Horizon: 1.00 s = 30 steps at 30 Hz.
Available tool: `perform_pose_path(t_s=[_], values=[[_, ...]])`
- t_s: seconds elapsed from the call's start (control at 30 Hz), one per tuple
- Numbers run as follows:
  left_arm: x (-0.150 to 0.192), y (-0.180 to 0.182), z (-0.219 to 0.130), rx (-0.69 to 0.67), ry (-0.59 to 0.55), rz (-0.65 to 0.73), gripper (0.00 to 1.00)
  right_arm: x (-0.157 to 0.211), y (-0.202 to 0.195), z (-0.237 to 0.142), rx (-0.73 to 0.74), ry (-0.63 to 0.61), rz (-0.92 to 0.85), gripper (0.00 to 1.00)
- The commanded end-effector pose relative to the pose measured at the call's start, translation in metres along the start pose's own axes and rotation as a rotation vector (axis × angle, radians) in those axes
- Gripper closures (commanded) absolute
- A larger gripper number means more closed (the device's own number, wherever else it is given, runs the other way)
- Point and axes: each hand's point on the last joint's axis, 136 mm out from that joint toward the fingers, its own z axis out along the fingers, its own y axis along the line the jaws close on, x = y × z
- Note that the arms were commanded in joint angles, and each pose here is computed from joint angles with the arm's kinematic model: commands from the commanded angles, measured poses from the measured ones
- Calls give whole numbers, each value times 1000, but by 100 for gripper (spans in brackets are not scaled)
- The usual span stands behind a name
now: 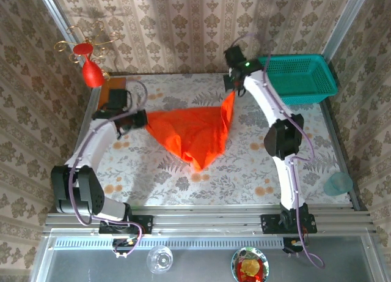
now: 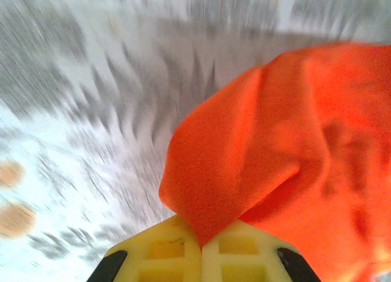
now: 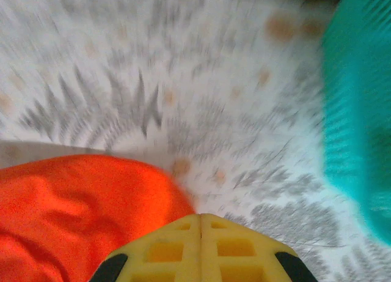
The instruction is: Fold the inside-out t-shirt
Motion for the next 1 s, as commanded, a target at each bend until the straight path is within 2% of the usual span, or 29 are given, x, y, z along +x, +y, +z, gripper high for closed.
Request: perform_pose_path(t_s=[0.0, 0.13, 0.2, 0.27, 0.37, 0.4, 0.47, 0.5, 0.53, 0.57, 0.63, 0.87, 0.97], values=[[-54, -7, -63, 7, -151, 57, 100, -46, -58, -117, 69, -201, 64, 100], [-88, -6, -115, -11, -285, 59, 100, -45, -82, -168, 71, -270, 114, 100], [-87, -2, -132, -23, -326, 45, 100, -27, -88, -175, 75, -262, 121, 100], [-73, 3, -137, -31, -334, 26, 100, -1, -92, -172, 80, -242, 131, 100], [-25, 12, -113, -17, -245, -14, 99, 57, -106, -151, 114, -166, 167, 100], [-6, 18, -99, -20, -201, -41, 92, 78, -111, -141, 121, -129, 193, 100], [37, 34, -67, -32, -102, -104, 64, 127, -114, -110, 88, -27, 254, 100], [51, 39, -55, -34, -67, -126, 56, 146, -115, -97, 86, 24, 270, 94], [65, 42, -44, -34, -33, -142, 51, 165, -116, -86, 96, 83, 277, 76], [74, 44, -36, -33, -8, -152, 50, 181, -116, -77, 110, 134, 275, 64], [82, 39, -24, -20, 25, -135, 49, 199, -113, -68, 112, 176, 278, 57], [75, -25, 8, 6, 145, 106, 48, 219, -88, -46, 1, 258, 278, 54], [86, -58, 26, 20, 215, 204, 48, 227, -76, -34, -37, 301, 271, 54]])
